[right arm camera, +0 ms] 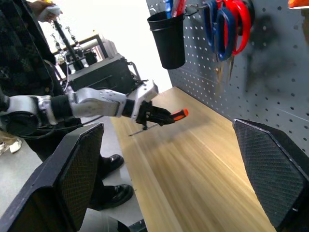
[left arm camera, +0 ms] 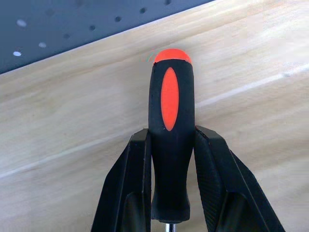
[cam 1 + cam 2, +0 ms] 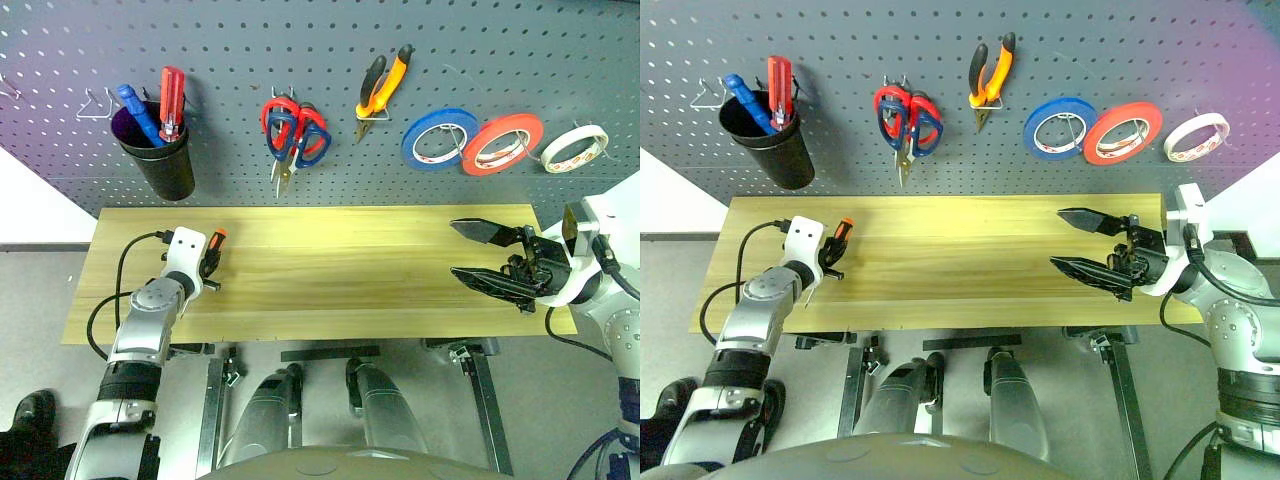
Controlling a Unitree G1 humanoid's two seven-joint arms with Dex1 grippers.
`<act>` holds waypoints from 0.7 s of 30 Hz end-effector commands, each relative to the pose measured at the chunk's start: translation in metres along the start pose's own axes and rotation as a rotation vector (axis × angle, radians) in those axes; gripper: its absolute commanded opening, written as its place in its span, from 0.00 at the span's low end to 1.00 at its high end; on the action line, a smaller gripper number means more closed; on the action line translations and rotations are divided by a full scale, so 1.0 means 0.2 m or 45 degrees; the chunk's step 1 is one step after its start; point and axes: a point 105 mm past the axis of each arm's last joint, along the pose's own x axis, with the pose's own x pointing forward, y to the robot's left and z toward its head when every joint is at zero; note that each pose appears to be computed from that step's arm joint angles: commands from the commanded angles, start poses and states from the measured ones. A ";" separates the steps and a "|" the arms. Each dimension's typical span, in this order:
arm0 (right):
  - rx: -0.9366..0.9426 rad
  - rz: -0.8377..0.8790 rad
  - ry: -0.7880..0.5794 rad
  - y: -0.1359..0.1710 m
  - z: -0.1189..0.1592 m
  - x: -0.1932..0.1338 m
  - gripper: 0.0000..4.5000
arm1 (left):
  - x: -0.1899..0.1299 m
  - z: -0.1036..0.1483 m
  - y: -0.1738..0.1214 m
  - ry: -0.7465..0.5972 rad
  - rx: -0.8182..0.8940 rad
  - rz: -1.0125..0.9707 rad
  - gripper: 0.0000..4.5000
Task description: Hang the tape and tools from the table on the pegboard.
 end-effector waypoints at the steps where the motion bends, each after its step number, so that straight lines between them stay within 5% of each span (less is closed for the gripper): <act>1: -0.055 0.011 -0.015 -0.01 0.03 -0.01 1.00 | -0.07 0.05 -0.05 -0.048 0.011 -0.044 0.20; 12: -0.075 0.018 -0.012 -0.05 0.01 0.00 1.00 | -0.19 0.22 -0.09 -0.266 0.194 -0.084 0.20; 21: -0.106 0.006 -0.052 -0.09 0.01 0.01 1.00 | -0.35 0.51 -0.14 -0.616 0.296 -0.204 0.20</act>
